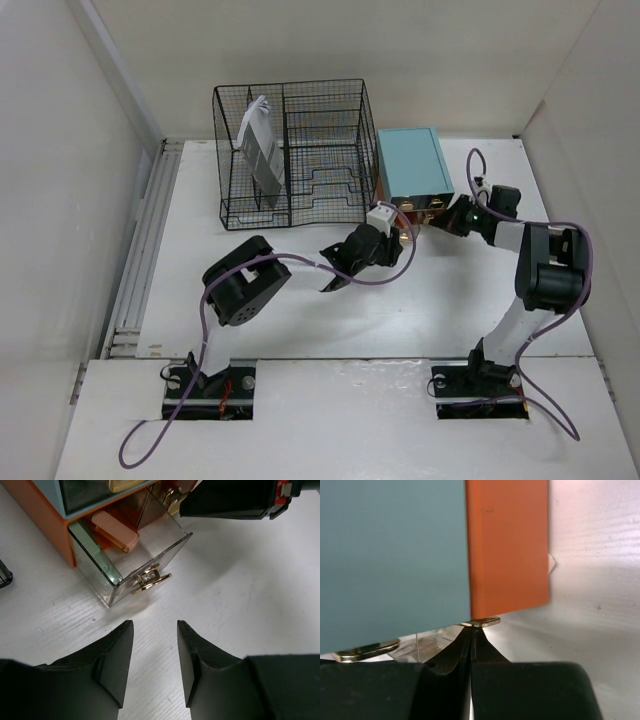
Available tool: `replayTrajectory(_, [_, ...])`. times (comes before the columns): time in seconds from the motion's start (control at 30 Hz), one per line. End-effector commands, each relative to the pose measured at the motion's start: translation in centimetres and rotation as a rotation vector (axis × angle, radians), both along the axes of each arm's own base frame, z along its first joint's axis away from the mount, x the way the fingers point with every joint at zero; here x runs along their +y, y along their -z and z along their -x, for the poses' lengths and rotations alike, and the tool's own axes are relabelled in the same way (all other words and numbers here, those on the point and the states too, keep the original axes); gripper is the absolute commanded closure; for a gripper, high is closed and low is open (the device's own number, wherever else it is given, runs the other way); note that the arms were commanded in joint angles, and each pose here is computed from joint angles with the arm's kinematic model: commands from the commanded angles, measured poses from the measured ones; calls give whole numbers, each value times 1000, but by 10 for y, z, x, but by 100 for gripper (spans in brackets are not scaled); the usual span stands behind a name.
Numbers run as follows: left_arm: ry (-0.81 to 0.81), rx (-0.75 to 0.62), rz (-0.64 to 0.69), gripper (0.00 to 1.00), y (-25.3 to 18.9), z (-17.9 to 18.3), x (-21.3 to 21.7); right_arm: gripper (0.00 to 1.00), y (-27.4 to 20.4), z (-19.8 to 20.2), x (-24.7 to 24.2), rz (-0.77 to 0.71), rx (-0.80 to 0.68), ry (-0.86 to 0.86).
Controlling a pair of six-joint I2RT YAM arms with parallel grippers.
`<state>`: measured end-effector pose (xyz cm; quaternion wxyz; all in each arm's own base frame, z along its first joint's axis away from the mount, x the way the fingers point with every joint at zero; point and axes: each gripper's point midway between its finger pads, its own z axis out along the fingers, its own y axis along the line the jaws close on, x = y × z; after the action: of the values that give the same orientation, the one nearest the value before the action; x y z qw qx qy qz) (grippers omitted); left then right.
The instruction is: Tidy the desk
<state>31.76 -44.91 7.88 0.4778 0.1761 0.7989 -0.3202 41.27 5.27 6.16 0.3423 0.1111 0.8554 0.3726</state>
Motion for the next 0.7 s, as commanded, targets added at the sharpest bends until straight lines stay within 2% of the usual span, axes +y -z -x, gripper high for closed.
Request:
replayTrajectory(0.0, [10, -19, 72, 63, -16, -4, -13, 100, -18, -18, 0, -40, -103, 68])
replayTrajectory(0.13, [10, -19, 72, 63, -16, -4, -13, 100, -29, -23, -1, -59, -152, 60])
replayTrajectory(0.17, [7, -12, 78, 63, -16, -4, -13, 100, -22, -15, 2, -68, -104, 45])
replayTrajectory(0.37, [-29, 11, 88, 65, -9, -12, -19, 95, -45, 1, -8, 4, -139, -79])
replayTrajectory(0.67, [-188, 2, 37, 83, 8, -51, -28, 92, -91, 24, -13, 32, -243, -186])
